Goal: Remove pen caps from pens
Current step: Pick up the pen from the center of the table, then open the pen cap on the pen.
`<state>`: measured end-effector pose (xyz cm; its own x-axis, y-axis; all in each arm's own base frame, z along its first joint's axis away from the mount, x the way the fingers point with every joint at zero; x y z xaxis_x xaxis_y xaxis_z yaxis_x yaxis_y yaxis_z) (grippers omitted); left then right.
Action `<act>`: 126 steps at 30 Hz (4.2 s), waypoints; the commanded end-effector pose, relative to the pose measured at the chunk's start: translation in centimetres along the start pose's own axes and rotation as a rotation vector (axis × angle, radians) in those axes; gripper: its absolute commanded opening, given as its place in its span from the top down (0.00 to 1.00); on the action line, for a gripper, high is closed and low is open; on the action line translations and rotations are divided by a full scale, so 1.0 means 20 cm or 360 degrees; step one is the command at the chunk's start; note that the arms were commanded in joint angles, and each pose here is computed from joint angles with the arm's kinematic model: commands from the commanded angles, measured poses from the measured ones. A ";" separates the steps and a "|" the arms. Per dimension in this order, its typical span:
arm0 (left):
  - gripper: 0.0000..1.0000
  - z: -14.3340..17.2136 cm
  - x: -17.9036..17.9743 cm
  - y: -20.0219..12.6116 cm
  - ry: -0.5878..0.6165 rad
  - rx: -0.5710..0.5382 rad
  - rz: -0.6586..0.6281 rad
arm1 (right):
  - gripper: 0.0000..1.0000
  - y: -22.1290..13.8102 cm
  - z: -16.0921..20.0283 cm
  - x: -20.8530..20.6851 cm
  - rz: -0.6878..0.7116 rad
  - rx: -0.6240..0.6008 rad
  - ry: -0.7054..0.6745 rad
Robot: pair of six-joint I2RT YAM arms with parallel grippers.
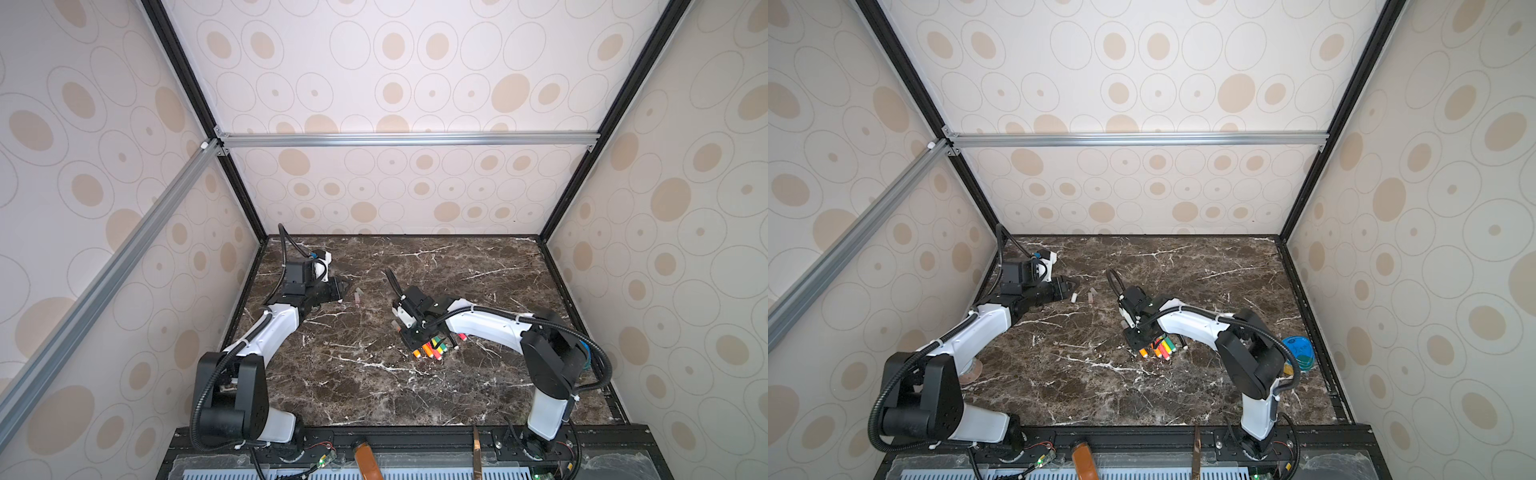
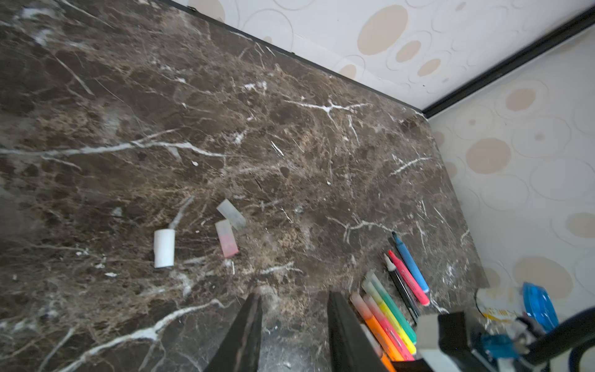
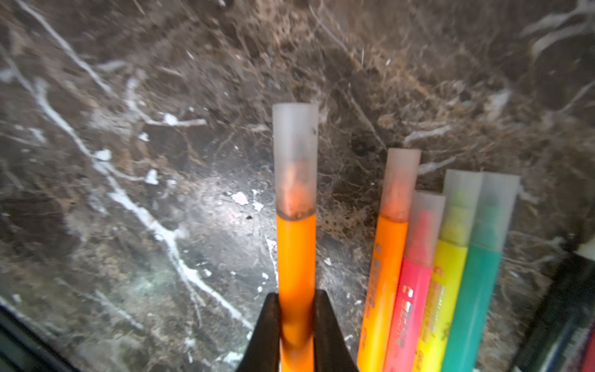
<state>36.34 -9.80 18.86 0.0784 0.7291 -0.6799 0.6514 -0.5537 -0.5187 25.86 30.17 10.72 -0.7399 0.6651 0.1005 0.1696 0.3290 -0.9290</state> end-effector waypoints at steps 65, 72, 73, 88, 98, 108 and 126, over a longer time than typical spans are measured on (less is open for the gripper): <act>1.00 0.29 -0.56 0.15 0.0025 0.0289 0.0742 | 0.87 -0.17 -0.30 0.03 -0.0154 -0.0622 0.0021; 1.00 0.28 -0.57 0.15 0.0021 0.0286 0.0762 | 0.98 -0.13 -0.30 0.02 -0.0164 -0.0595 0.0022; 1.00 0.28 -0.58 0.15 0.0025 0.0285 0.0768 | 0.98 -0.12 -0.30 0.02 -0.0165 -0.0587 0.0026; 1.00 0.24 -0.63 0.13 0.0031 0.0276 0.0798 | 0.85 -0.06 -0.31 -0.01 -0.0149 -0.0578 0.0058; 1.00 0.22 -0.65 0.12 0.0031 0.0271 0.0809 | 0.80 -0.05 -0.31 -0.02 -0.0149 -0.0586 0.0079; 1.00 0.24 -0.60 0.16 0.0031 0.0281 0.0762 | 0.77 -0.09 -0.29 -0.04 -0.0147 -0.0629 0.0095; 1.00 0.27 -0.56 0.20 0.0037 0.0304 0.0717 | 0.76 -0.25 -0.28 -0.05 -0.0210 -0.0833 0.0112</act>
<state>33.60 -21.93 20.42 0.2802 0.4241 -0.8612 0.4029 -0.8662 -0.2955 29.06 32.34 15.65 -0.7421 0.6206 0.2533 0.3465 0.6787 -0.6476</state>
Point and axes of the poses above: each gripper's point midway between its finger pads, its own y axis out along the fingers, its own x axis along the line the jaws close on, z = x × y, the point moved 4 cm from there along -y, back along the fingers, and after that the axes turned 12 degrees about -y, right-handed, at the moved point
